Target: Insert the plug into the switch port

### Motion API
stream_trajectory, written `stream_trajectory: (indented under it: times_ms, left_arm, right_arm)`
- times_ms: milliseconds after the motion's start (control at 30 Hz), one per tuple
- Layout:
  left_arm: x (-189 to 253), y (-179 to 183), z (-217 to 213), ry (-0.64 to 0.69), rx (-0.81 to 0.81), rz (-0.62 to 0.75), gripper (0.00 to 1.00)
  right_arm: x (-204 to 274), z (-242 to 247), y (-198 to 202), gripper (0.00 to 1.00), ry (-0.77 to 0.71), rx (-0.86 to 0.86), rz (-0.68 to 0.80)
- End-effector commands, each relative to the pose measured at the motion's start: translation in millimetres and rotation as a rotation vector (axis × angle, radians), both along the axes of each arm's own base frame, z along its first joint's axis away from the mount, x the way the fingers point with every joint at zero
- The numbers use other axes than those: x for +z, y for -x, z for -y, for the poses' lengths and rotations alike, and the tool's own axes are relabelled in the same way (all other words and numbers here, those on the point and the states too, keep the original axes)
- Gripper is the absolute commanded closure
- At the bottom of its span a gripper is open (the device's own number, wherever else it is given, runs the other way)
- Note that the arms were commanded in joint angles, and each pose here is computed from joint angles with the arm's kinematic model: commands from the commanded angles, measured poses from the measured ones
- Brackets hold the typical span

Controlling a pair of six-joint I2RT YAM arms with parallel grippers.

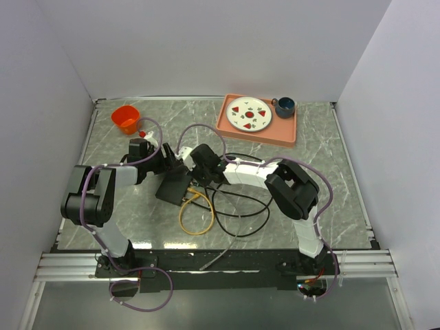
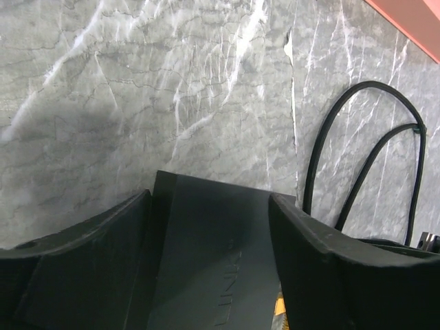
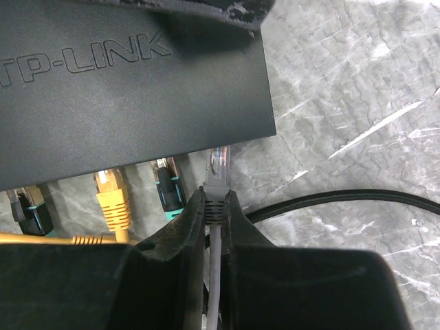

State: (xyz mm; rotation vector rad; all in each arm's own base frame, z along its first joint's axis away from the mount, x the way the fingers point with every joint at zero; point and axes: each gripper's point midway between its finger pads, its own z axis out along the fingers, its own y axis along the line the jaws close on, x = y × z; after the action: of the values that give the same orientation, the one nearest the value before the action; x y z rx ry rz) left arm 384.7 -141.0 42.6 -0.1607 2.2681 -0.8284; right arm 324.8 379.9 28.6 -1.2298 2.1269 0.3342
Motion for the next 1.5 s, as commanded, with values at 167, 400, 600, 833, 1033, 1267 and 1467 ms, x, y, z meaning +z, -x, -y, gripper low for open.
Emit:
stream_trajectory:
  times_ms: [167,400,600,833,1033,1267,1467]
  left_arm:
    - [-9.4,21.1,33.1,0.023,-0.161,-0.064,0.45]
    - [-8.8,33.6,39.7,0.035,-0.168,-0.089,0.53]
    - [-15.7,47.5,48.5,0.036,-0.195,-0.115,0.54]
    - [-15.7,61.0,63.0,0.048,-0.235,-0.12,0.59]
    - [-12.2,71.0,79.4,0.041,-0.306,-0.116,0.62]
    - [-12.2,82.5,95.3,0.064,-0.361,-0.137,0.66]
    - [-12.2,93.0,98.6,0.106,-0.343,-0.155,0.65]
  right_arm:
    - [19.0,-36.5,-13.4,1.0,-0.059,0.048,0.049]
    - [29.4,-43.5,-20.1,1.0,-0.092,0.016,0.058]
    - [45.0,-49.9,-27.7,1.0,-0.155,-0.019,0.09]
    - [54.9,-59.0,-34.2,1.0,-0.208,-0.017,0.116]
    - [69.6,-72.3,-31.5,1.0,-0.261,0.045,0.129]
    - [83.0,-73.6,-40.2,1.0,-0.285,0.046,0.171]
    - [93.6,-75.8,-55.2,1.0,-0.354,-0.021,0.194]
